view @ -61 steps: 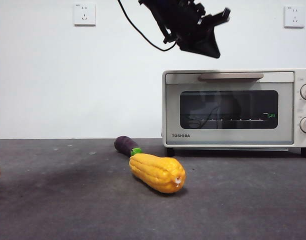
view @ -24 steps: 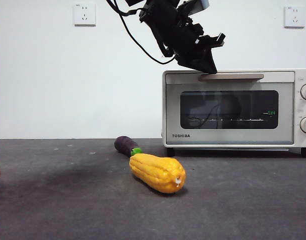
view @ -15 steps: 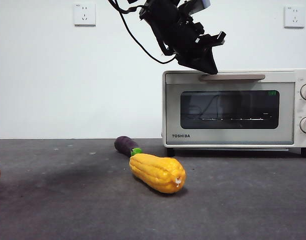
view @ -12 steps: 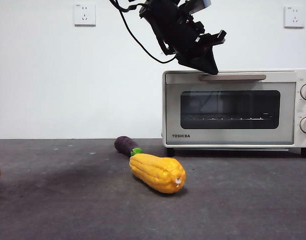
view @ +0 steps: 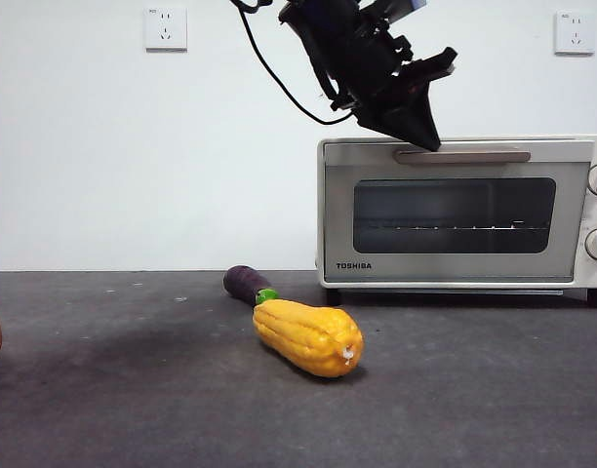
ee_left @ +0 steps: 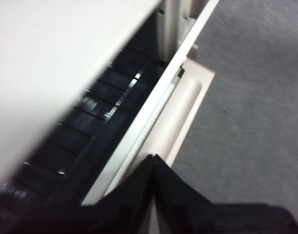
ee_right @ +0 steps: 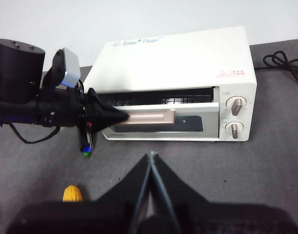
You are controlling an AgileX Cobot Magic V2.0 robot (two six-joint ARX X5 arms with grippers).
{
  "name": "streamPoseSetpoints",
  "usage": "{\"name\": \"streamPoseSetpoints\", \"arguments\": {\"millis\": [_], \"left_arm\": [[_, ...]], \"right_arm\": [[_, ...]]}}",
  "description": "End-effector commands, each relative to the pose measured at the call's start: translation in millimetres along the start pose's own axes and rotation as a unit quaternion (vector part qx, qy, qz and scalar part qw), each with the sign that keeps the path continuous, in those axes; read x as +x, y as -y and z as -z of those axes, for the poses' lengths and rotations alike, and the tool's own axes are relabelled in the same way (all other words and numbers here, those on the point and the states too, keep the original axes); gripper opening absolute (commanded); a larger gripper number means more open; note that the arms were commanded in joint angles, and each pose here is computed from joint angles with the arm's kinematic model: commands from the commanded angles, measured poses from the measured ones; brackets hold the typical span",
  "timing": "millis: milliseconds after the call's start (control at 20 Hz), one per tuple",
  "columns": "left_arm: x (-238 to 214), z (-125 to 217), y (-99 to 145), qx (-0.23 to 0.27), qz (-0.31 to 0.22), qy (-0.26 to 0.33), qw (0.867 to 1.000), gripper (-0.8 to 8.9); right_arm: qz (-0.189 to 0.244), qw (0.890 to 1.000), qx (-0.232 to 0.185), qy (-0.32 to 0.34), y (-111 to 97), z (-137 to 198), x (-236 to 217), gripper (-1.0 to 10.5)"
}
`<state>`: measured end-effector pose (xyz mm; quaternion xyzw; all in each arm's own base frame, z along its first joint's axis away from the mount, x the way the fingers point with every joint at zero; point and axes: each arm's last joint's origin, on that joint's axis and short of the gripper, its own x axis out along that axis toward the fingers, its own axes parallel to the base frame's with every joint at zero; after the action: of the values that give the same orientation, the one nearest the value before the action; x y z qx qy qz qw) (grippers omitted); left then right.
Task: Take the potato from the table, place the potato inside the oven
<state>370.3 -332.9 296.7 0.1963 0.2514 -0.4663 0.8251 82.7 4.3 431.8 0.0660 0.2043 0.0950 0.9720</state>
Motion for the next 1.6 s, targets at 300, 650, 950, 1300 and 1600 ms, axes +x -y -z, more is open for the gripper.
{"name": "streamPoseSetpoints", "arguments": {"millis": [300,650,950,1300,1600], "left_arm": [[33.0,32.5,19.5,-0.020,0.025,-0.095,0.995,-0.08],[34.1,32.5,28.7,-0.017,0.031,-0.107,0.994,-0.08],[34.2,33.5,31.5,-0.028,0.034,-0.115,0.992,-0.08],[40.6,39.3,38.6,-0.038,0.043,-0.135,0.989,-0.07],[51.9,47.9,50.2,-0.044,0.053,-0.162,0.984,-0.07]], "right_arm": [[-0.009,1.000,-0.002,-0.004,-1.2,1.3,-2.8,0.0],[-0.012,1.000,-0.002,0.006,-3.0,4.0,-10.8,0.0],[-0.013,1.000,0.009,0.021,-5.7,7.9,-22.6,0.0],[-0.012,1.000,0.013,0.006,-6.3,13.7,-26.7,0.0],[-0.012,1.000,0.009,0.008,-6.8,14.9,-29.4,0.0]]}}
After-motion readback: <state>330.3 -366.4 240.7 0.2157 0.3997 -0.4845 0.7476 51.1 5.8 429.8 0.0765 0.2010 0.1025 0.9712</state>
